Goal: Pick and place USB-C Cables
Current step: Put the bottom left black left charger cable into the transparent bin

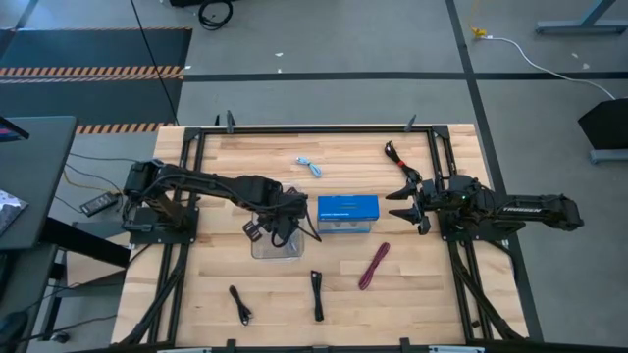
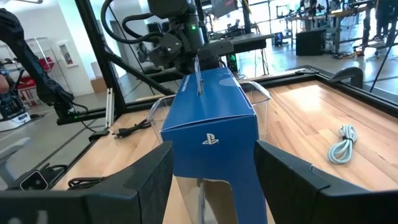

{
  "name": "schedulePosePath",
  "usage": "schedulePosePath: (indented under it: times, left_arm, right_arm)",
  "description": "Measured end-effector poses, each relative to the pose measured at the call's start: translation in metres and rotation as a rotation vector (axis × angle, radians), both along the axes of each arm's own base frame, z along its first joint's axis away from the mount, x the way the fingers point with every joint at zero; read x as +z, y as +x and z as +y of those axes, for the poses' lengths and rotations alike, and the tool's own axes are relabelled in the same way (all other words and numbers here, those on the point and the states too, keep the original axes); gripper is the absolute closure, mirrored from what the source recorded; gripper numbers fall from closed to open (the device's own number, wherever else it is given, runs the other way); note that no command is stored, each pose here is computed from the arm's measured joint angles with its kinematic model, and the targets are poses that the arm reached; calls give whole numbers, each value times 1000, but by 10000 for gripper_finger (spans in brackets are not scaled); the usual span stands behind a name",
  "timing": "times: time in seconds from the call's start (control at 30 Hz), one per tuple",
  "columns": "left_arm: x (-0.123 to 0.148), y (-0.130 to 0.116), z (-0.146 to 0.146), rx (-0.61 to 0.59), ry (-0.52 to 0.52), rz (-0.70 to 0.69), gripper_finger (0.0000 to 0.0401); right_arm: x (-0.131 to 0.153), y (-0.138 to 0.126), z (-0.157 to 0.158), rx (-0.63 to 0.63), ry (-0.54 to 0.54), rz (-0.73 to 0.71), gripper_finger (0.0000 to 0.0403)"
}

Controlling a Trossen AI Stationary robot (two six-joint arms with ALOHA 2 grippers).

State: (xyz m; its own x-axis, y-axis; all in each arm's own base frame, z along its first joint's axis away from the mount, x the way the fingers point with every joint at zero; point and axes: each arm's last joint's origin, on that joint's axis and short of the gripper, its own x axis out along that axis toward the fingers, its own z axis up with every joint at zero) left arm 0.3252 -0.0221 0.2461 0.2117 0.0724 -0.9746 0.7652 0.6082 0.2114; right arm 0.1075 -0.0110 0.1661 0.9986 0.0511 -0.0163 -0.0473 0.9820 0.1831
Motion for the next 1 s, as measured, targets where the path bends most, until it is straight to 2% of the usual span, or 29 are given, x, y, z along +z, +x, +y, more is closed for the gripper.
schedulePosePath:
  times: [0.23,0.5,0.7,1.0]
  left_arm:
    - [0,-1,-2,36,54,1,273]
    - [18,-4,-22,-62,195,-38,275]
    - [43,-6,-37,2,89,-65,275]
    - [41,-28,-78,38,71,26,275]
  right_arm:
    - [0,0,0,0,0,0,174]
    - [0,0,0,0,0,0,174]
    - [0,0,0,0,2,3,174]
    - [-1,0,0,0,3,14,174]
